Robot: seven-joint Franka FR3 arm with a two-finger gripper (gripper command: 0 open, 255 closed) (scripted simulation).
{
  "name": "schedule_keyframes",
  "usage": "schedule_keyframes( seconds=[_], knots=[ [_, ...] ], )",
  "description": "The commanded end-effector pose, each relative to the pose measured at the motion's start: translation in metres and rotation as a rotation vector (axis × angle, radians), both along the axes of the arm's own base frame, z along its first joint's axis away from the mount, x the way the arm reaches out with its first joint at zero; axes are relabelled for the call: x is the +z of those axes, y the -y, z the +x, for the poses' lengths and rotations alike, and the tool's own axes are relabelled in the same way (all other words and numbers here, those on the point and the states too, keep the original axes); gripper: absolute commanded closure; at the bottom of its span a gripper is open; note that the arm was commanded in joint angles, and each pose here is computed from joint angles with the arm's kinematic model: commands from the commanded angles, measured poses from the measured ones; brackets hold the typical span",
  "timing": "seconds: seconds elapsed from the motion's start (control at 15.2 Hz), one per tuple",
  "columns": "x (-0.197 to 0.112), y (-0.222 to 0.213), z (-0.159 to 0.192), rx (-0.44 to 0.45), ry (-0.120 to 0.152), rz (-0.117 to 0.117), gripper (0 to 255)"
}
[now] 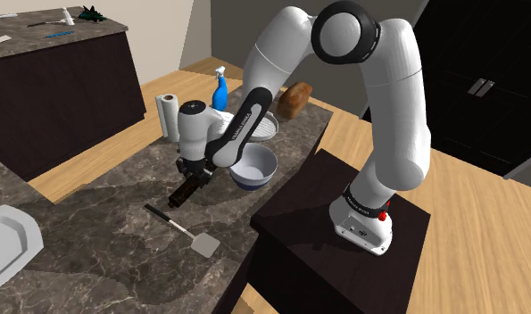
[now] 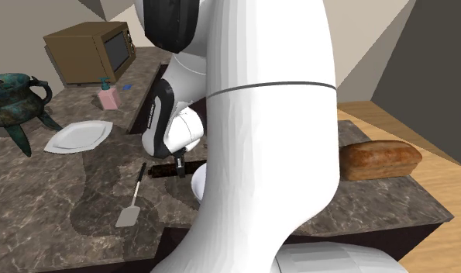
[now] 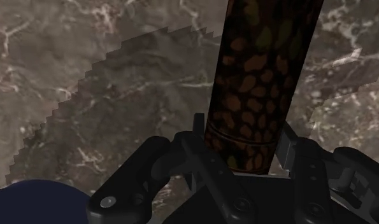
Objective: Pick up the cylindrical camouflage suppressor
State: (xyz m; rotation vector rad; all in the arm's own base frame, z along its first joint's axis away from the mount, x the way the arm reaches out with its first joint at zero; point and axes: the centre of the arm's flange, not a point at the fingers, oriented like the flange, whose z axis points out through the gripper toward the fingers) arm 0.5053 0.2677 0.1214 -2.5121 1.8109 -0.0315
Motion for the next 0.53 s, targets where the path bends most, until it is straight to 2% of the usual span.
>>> schedule_keyframes(
  seconds=[0.0,0.46],
  knots=[
    [0.008,0.000,-0.001,0.000,0.000,0.000,255],
    [0.045,0.000,-0.001,0.000,0.000,0.000,255]
  ],
)
